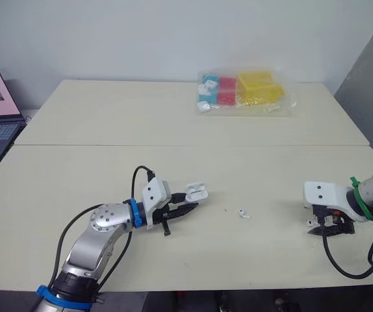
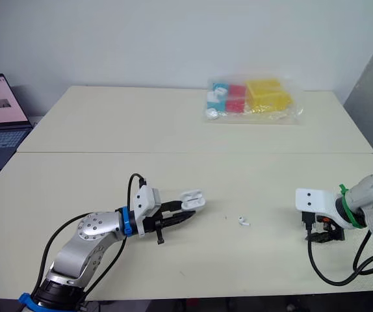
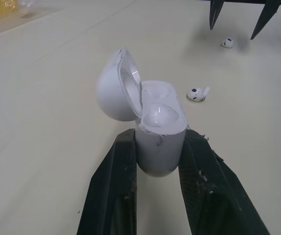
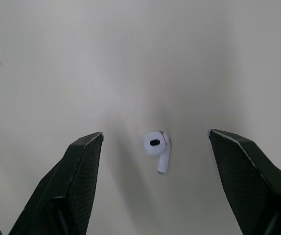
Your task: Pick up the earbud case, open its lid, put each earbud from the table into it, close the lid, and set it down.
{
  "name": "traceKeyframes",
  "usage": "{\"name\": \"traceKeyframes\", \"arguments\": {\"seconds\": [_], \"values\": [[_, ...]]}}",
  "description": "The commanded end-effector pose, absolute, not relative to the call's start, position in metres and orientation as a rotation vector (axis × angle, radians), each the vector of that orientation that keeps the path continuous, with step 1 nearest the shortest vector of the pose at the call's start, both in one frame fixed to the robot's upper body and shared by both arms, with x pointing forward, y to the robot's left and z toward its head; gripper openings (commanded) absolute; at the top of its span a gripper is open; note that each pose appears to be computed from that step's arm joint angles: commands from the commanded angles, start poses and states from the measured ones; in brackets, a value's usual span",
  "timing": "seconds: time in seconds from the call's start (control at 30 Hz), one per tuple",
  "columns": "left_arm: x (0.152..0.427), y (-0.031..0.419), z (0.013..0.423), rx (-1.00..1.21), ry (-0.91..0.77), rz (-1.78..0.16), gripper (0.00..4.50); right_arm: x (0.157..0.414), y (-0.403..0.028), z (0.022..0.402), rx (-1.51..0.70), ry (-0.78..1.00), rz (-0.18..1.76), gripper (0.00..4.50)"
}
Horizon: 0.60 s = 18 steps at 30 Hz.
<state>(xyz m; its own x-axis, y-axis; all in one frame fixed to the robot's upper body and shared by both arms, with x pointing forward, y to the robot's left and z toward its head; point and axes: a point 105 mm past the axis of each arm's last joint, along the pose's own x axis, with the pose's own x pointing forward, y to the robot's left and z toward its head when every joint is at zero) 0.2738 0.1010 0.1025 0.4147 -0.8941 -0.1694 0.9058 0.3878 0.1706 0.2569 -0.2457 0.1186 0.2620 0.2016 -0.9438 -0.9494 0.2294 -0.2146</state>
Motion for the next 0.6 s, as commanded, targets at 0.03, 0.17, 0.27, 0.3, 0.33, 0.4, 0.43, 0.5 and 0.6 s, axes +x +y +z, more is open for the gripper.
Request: {"name": "traceKeyframes", "arguments": {"seconds": [0.03, 0.17, 0.27, 0.3, 0.33, 0.4, 0.43, 0.5, 0.6], "values": [[0.272, 0.097, 0.109, 0.276, 0.005, -1.144, 0.80, 0.264, -0.248, 0.120, -1.097, 0.967, 0.960, 3.58], [0.272, 0.095, 0.108, 0.276, 0.001, -1.135, 0.80, 0.272, -0.246, 0.115, -1.105, 0.983, 0.962, 3.58], [0.272, 0.093, 0.106, 0.276, 0.001, -1.135, 0.80, 0.274, -0.245, 0.111, -1.095, 0.999, 0.979, 3.58], [0.272, 0.093, 0.105, 0.276, 0.001, -1.135, 0.80, 0.274, -0.246, 0.110, -1.102, 1.010, 0.983, 3.58], [0.272, 0.092, 0.105, 0.276, 0.000, -1.134, 0.80, 0.275, -0.247, 0.109, -1.107, 1.018, 0.985, 3.58], [0.272, 0.092, 0.105, 0.278, -0.002, -1.131, 0.80, 0.275, -0.252, 0.106, -1.126, 1.045, 0.991, 3.58], [0.272, 0.092, 0.105, 0.279, -0.003, -1.129, 0.80, 0.276, -0.253, 0.106, -1.129, 1.051, 0.996, 3.58], [0.272, 0.093, 0.105, 0.279, -0.003, -1.124, 0.80, 0.275, -0.253, 0.106, -1.125, 1.057, 1.007, 3.58], [0.272, 0.093, 0.105, 0.278, -0.003, -1.121, 0.80, 0.275, -0.253, 0.105, -1.116, 1.060, 1.009, 3.58]]}}
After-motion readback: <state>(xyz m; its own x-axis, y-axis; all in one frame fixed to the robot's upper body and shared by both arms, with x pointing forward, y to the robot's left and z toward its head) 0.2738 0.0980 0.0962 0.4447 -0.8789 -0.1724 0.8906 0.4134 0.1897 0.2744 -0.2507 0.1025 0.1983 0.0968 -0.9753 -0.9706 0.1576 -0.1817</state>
